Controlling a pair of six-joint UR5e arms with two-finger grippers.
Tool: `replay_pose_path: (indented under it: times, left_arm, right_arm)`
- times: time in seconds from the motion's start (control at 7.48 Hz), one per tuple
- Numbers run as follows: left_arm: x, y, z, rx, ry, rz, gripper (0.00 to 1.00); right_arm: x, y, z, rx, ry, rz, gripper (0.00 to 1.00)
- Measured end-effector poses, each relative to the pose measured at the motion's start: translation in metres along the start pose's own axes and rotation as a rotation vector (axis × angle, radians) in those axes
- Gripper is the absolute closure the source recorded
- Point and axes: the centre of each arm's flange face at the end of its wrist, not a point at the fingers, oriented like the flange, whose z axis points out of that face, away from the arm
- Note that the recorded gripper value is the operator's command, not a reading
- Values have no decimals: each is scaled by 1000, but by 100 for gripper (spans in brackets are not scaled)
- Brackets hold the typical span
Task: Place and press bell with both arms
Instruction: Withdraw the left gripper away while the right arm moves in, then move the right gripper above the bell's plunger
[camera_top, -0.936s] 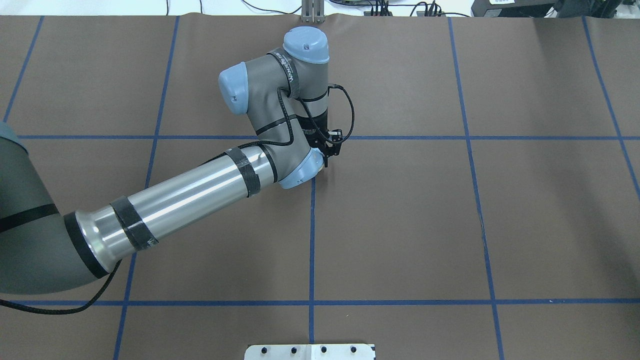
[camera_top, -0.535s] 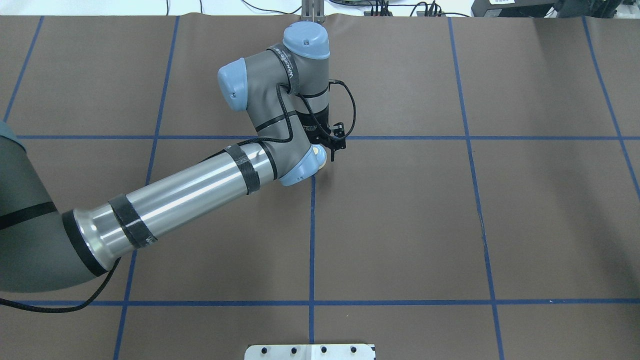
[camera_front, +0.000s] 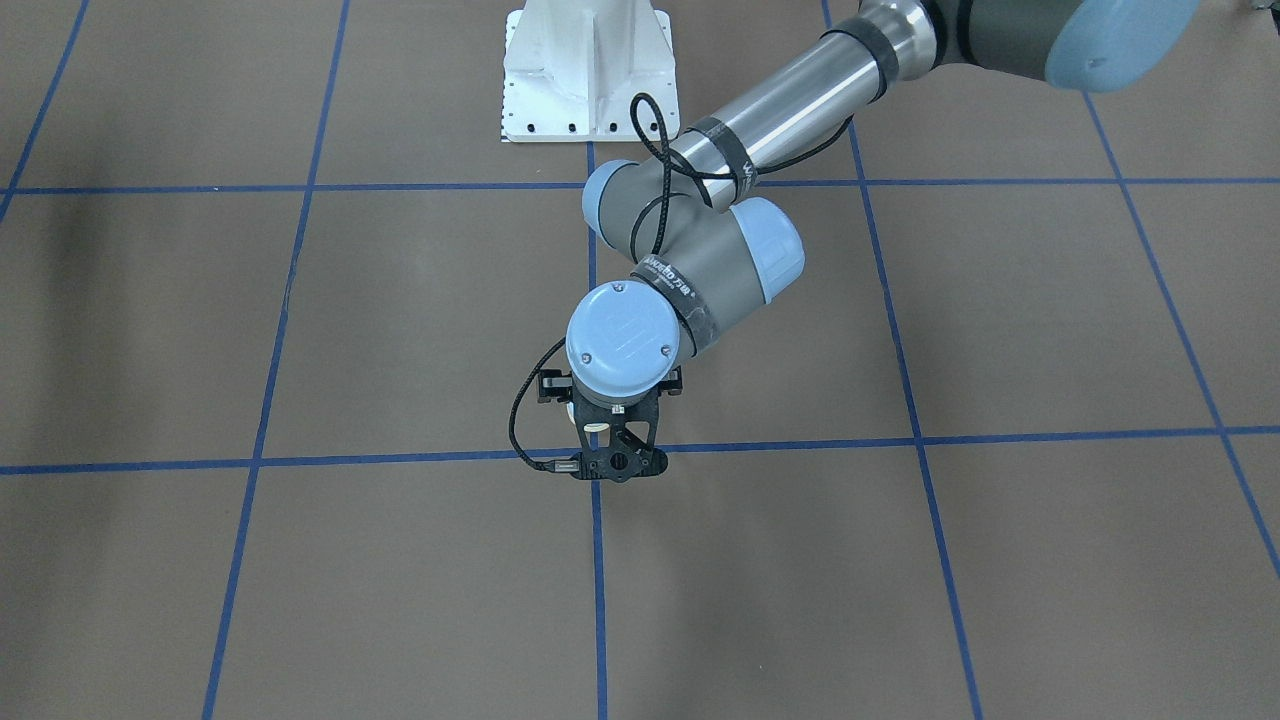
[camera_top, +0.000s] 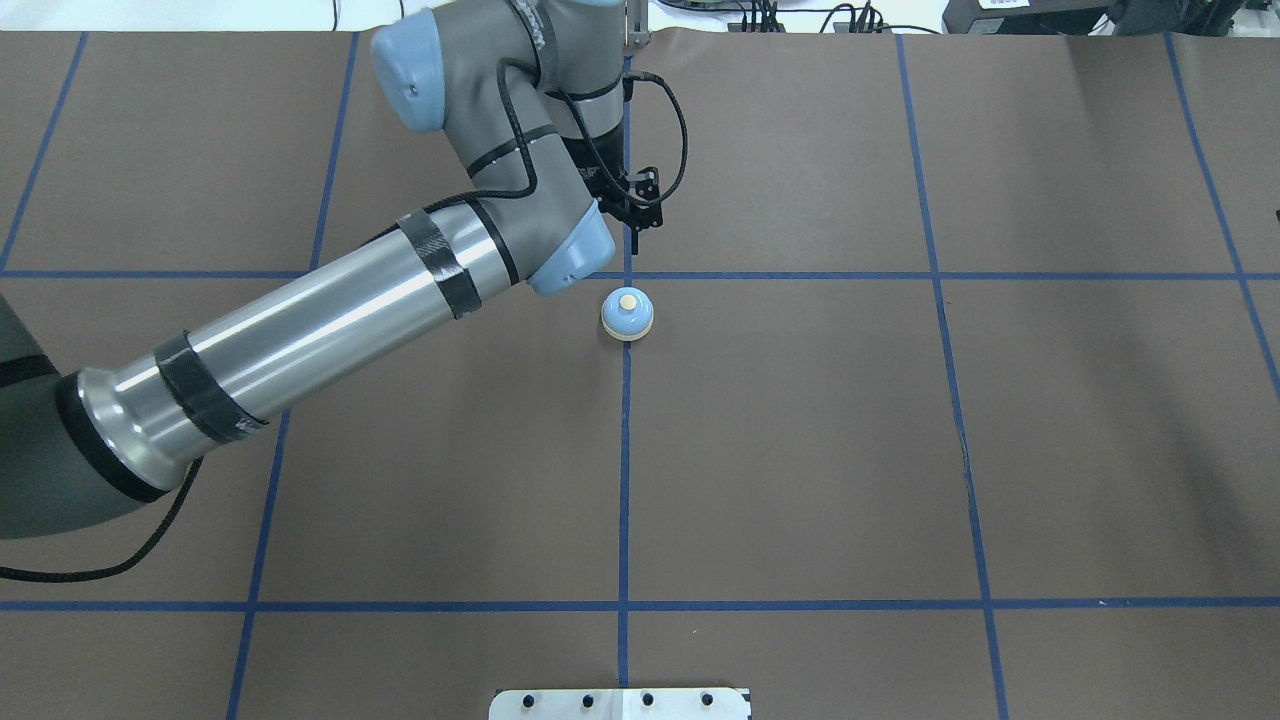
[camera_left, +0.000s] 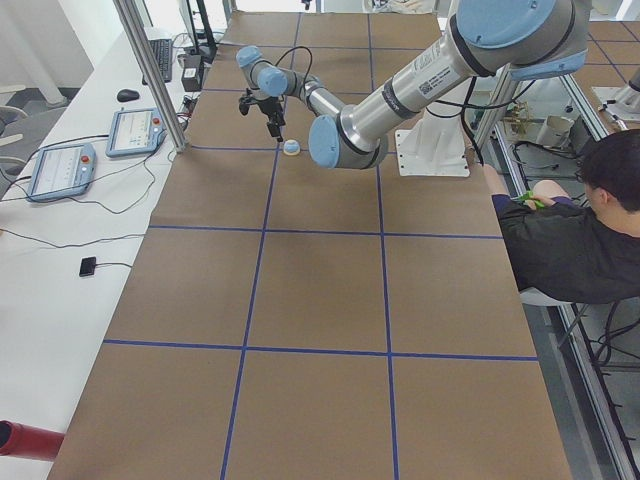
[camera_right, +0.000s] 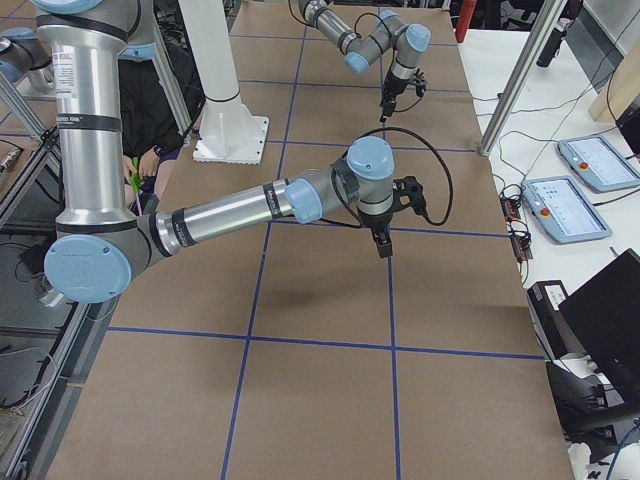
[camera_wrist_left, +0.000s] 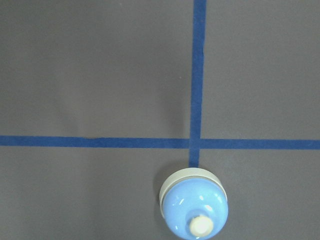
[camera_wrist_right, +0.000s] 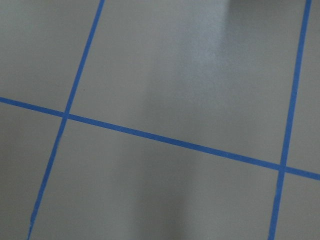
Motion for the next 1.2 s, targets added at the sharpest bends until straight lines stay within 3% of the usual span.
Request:
replay_pose_path:
  times: [0.27, 0.67, 0.94, 1.2]
  left_arm:
    - [-101, 4, -48, 84, 7, 85, 0]
    - [-286, 40, -107, 229, -20, 180, 0]
    - [-397, 75, -113, 273, -131, 285, 0]
    - [-488, 119, -111, 268, -198, 304, 0]
  right_arm:
    - [-38, -27, 14, -6, -11, -19, 0]
    - [-128, -76, 32, 1, -56, 34, 0]
    - [-203, -102, 52, 3, -68, 62, 0]
    - [-286, -124, 72, -23, -54, 77, 0]
